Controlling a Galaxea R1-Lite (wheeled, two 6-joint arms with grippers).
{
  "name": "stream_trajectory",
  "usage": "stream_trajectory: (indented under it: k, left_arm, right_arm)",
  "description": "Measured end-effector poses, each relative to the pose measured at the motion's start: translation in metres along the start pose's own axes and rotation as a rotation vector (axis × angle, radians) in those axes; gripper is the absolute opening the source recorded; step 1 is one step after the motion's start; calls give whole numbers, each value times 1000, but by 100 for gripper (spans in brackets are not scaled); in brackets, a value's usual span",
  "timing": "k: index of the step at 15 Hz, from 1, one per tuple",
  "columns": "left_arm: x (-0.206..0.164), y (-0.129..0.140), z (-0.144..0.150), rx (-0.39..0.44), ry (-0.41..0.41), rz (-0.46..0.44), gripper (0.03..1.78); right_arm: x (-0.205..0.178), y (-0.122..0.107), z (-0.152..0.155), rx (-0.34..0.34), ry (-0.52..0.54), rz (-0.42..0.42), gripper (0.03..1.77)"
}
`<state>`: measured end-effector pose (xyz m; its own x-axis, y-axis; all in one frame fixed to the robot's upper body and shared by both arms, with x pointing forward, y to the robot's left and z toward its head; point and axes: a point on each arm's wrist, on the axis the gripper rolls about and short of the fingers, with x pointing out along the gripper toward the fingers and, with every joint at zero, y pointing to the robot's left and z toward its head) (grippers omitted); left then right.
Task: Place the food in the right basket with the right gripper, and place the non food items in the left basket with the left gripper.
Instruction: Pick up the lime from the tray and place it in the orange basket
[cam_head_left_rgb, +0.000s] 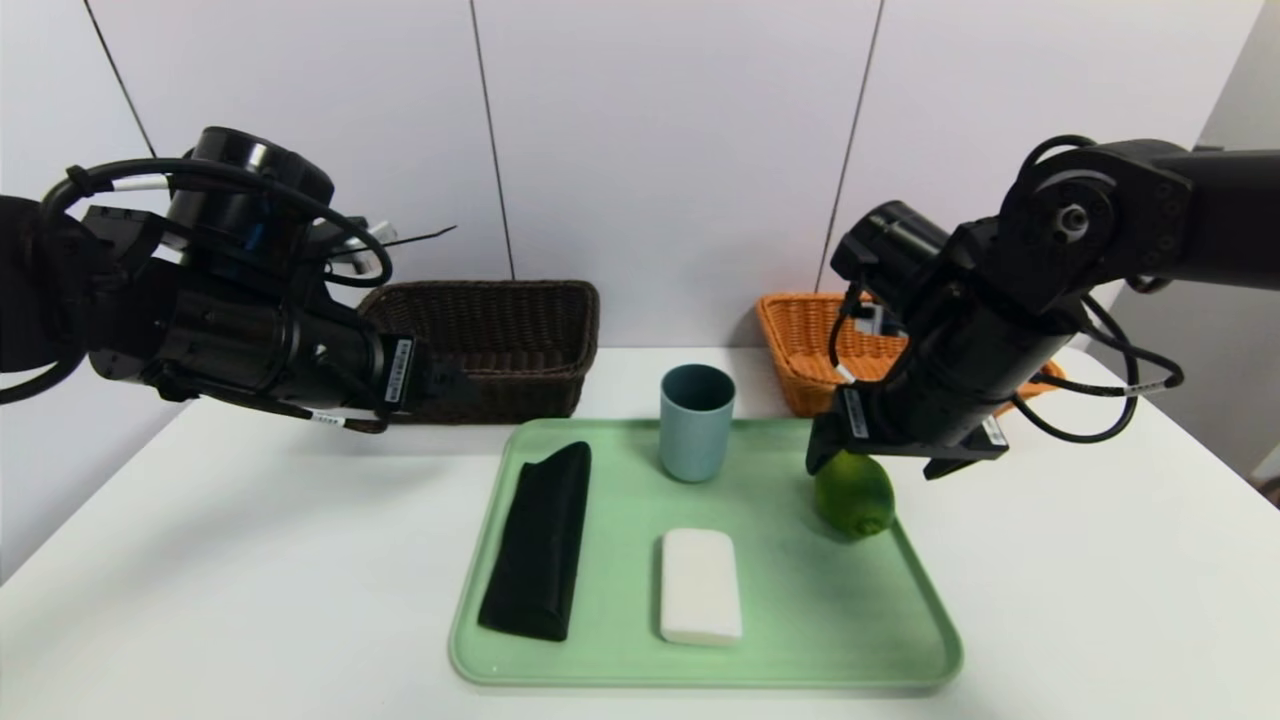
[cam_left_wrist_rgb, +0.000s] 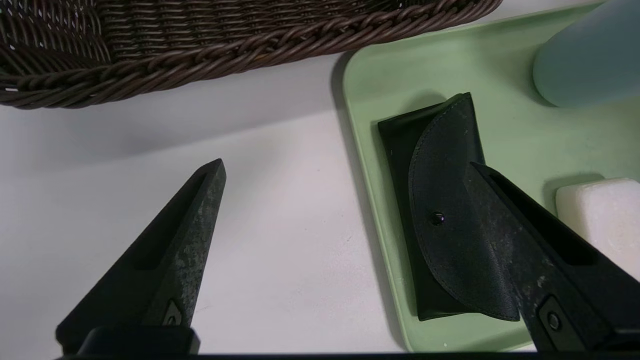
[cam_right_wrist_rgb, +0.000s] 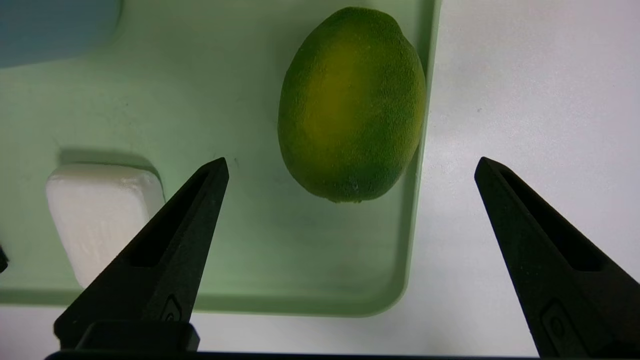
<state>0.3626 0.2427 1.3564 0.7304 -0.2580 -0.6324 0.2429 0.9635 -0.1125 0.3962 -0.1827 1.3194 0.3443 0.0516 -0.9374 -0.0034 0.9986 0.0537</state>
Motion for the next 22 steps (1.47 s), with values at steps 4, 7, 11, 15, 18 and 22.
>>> stream_trajectory:
  k: [4,7,11,15,18,22]
  left_arm:
    - [-2,-1,3,-1,-14,-4,169]
    - [-3,-1,4,1,-18,-11,169]
    - [-3,-2,4,0,-14,-12,169]
    - [-3,-2,4,-34,-11,-13,169]
    - [-3,-2,4,-34,-12,-13,169]
    - [-2,-2,4,-35,-10,-14,169]
  right_arm:
    - [11,3,6,-1,14,-7,170]
    - [18,5,9,-1,23,-13,170]
    - [28,8,12,-6,38,-22,170]
    - [34,10,15,-11,66,-39,170]
    - [38,12,16,-15,81,-47,170]
    - [45,13,17,-19,88,-71,170]
